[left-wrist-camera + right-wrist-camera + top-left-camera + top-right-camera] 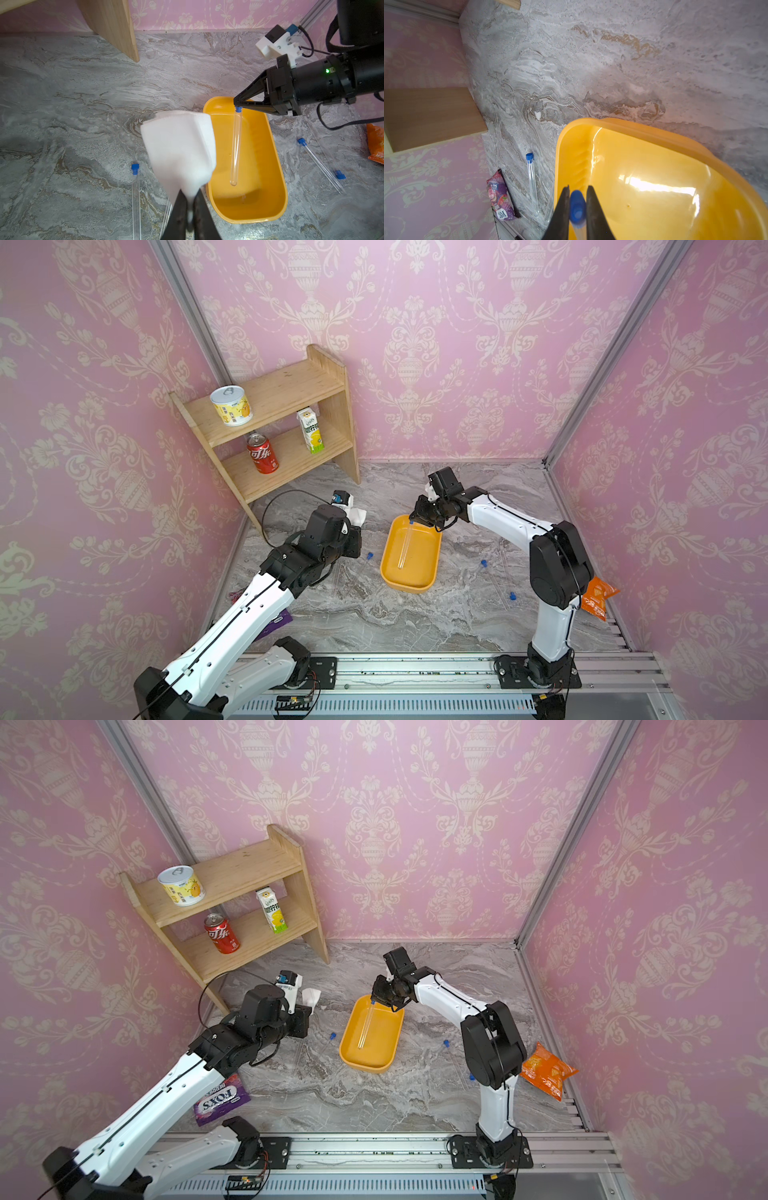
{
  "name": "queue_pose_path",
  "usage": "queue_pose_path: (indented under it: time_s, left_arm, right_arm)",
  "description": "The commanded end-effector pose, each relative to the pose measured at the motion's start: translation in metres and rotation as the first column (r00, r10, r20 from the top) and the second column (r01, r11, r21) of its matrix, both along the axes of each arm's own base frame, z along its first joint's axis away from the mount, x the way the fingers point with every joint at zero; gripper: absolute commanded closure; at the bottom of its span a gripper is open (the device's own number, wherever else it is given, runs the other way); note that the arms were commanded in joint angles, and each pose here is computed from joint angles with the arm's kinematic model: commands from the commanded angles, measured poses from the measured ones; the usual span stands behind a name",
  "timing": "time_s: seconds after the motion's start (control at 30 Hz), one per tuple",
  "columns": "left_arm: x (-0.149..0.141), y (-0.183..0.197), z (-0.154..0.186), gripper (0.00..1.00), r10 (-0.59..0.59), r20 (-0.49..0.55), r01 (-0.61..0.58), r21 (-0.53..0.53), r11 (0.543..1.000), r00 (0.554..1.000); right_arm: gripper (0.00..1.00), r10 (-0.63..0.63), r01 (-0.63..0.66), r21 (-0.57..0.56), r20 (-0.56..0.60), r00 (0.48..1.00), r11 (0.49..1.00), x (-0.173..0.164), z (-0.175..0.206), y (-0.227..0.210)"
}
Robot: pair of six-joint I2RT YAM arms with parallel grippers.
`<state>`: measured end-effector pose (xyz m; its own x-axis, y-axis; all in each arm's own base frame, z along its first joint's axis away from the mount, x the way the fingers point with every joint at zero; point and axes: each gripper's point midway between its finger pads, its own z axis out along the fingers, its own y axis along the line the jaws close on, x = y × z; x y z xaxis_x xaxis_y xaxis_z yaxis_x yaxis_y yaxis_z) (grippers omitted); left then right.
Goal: Wipe the exteriors of test tubes
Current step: Place the test tube in the storage box.
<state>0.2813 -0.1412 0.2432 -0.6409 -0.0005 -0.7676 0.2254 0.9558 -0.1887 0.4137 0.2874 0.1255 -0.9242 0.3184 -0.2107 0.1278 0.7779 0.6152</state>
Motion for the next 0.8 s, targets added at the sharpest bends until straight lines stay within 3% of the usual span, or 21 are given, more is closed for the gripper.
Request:
queue_pose_path:
  time_s: [0.0,0.67,0.77]
  left_arm:
    - [-0.009,0.008,-0.01,0.89,0.006,-0.052,-0.006,0.002,1.0,0.999]
    - [-0.013,-0.018,-0.015,0.89,-0.085,-0.094,0.073,-0.125,0.99,0.992]
    - [-0.012,-0.019,-0.013,0.89,-0.088,-0.087,0.077,-0.128,0.989,0.992]
  right_arm:
    - [0.91,-0.109,0.11,-0.005,0.008,0.994,0.994,0.007,-0.011,-0.004]
    - [0.9,-0.178,0.177,-0.025,-0.124,0.976,0.984,0.008,-0.074,0.018]
    - [0.85,-0.174,0.171,-0.035,-0.128,0.976,0.985,0.007,-0.076,0.018]
